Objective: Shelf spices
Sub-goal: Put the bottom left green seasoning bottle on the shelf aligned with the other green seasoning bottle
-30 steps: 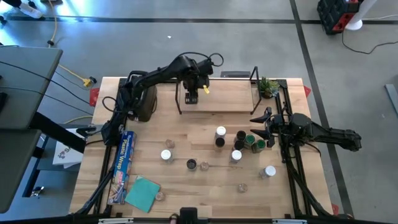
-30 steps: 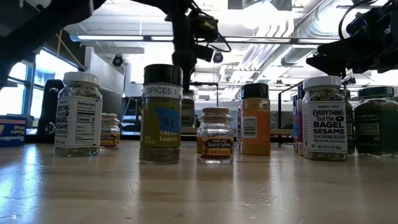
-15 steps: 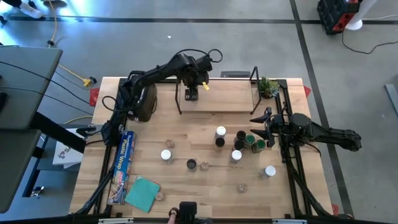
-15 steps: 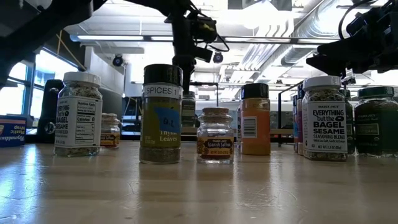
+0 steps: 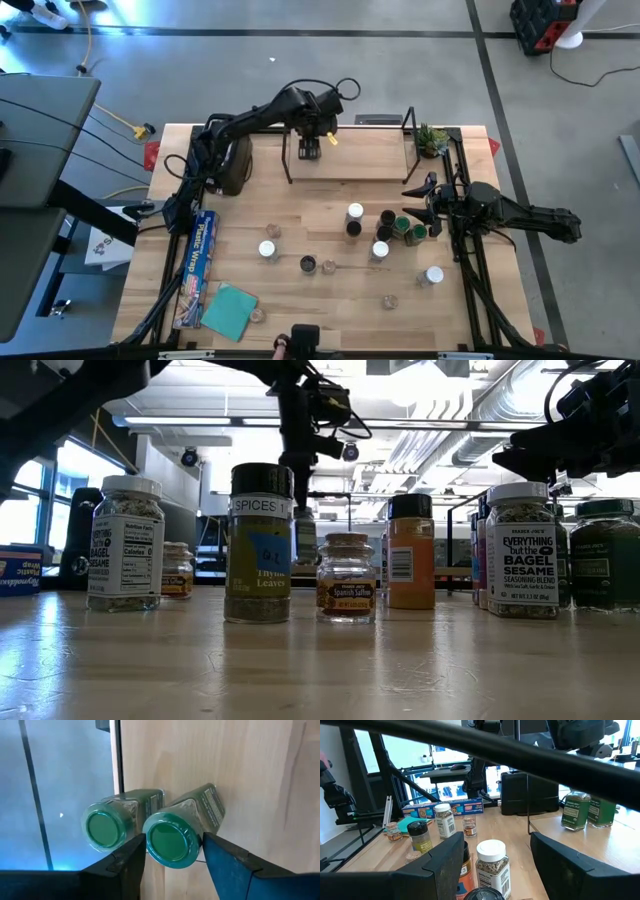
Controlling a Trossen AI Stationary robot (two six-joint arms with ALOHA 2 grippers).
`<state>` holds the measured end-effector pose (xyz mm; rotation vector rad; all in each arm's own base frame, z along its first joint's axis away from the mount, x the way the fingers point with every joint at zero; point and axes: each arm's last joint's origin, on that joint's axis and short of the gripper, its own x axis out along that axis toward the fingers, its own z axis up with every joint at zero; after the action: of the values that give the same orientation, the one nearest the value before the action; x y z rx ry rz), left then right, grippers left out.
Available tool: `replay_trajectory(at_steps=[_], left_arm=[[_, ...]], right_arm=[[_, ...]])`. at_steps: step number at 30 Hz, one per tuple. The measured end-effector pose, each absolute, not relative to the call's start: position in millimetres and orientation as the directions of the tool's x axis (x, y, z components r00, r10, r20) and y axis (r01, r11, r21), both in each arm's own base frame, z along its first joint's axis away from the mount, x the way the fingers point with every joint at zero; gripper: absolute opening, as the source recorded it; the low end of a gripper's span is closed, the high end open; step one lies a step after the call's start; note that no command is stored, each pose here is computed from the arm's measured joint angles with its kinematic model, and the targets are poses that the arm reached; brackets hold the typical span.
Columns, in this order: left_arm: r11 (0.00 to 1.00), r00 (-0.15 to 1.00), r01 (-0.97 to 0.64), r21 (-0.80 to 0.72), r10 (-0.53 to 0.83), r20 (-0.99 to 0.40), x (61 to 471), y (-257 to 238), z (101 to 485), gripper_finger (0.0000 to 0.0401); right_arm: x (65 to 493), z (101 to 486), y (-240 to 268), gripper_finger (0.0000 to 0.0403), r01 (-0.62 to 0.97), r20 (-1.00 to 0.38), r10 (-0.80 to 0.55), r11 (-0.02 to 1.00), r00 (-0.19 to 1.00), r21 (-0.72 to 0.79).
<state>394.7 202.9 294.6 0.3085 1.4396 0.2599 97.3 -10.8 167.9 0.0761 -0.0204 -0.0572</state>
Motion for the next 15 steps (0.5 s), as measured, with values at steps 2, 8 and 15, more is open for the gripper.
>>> replay_trajectory(at_steps=[2,8,15], left_arm=[[0.936,0.123,0.021,0.351,0.346,-0.930,396.8,198.6,294.5,0.0189],[0.937,0.130,0.058,0.344,0.335,-0.933,403.0,183.8,294.3,0.0188],[0.923,0.104,-0.059,0.381,0.385,-0.917,401.1,171.3,302.6,0.0188]], right_arm=[[97.3,167.9,-10.8,0.0224,0.056,0.018,-0.058,0.995,0.998,0.077],[97.3,167.9,-10.8,0.0224,0.056,0.018,-0.058,0.995,0.998,0.077],[97.3,167.9,-10.8,0.0224,0.056,0.018,-0.058,0.995,0.998,0.077]])
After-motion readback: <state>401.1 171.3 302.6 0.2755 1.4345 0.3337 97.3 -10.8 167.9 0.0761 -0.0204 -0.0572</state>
